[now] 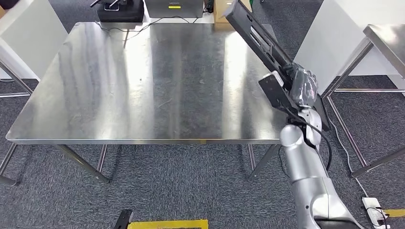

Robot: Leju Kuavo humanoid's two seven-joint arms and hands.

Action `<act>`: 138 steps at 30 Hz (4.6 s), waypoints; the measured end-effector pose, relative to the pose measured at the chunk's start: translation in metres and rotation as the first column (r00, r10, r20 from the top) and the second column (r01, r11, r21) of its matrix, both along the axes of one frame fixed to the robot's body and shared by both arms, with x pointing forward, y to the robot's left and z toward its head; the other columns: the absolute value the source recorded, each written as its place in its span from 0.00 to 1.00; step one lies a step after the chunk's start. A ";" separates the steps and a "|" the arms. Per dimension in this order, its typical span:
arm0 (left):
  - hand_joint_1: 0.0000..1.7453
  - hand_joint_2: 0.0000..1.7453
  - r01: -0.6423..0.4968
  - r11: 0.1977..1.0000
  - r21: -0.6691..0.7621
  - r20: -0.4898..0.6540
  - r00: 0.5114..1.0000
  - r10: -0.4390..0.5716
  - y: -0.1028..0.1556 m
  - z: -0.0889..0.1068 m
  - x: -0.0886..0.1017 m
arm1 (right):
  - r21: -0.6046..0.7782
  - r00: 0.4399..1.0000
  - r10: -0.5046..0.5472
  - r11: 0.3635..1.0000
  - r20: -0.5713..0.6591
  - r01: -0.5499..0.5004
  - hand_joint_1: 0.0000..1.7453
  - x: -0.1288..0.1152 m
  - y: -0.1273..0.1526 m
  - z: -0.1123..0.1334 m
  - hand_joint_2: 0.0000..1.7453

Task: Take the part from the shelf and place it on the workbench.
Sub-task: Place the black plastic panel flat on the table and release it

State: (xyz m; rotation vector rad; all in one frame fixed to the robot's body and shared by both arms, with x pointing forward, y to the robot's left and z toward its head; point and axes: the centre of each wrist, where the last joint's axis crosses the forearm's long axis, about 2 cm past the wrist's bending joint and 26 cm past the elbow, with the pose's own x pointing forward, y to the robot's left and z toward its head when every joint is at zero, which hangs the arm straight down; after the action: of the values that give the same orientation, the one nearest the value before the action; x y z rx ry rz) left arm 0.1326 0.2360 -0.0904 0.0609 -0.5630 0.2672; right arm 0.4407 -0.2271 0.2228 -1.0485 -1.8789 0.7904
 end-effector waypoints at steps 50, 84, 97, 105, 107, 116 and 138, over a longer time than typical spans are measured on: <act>0.00 1.00 0.013 1.000 -0.016 0.026 1.000 -0.012 -0.013 0.001 0.000 | -0.581 0.899 -0.073 0.785 -0.431 -0.215 1.00 0.023 0.095 0.021 1.00; 0.00 1.00 0.042 0.999 -0.012 0.032 0.999 -0.041 -0.018 0.002 -0.002 | -0.570 0.883 -0.039 0.777 -0.468 -0.268 0.00 0.011 0.104 -0.001 0.00; 0.00 1.00 0.040 0.999 -0.012 0.032 0.999 -0.039 -0.018 0.002 -0.002 | -0.572 0.883 -0.047 0.777 -0.468 -0.262 0.00 0.012 0.102 -0.001 0.00; 0.00 1.00 0.040 0.999 -0.012 0.032 0.999 -0.039 -0.017 0.002 -0.002 | -0.570 0.882 -0.050 0.780 -0.468 -0.259 0.00 0.012 0.100 -0.001 0.00; 0.00 1.00 0.040 0.999 -0.011 0.032 0.999 -0.040 -0.017 0.002 -0.002 | -0.570 0.882 -0.051 0.780 -0.469 -0.258 0.00 0.012 0.100 -0.001 0.00; 0.00 0.00 0.033 0.999 -0.011 0.029 0.999 -0.032 -0.017 0.002 -0.002 | -0.556 0.896 -0.027 0.792 -0.442 -0.251 0.00 0.013 0.099 0.001 0.00; 0.00 0.00 -0.010 1.000 -0.017 0.012 1.000 0.011 -0.016 0.001 -0.003 | -0.533 0.978 0.176 0.821 -0.108 -0.206 0.00 0.025 0.118 0.070 0.00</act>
State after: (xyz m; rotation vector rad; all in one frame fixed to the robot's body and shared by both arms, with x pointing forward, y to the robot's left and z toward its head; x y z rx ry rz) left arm 0.1292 0.2195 -0.0892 0.0459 -0.5722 0.2827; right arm 0.4660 -0.1089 0.2933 -1.1635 -1.7687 1.5215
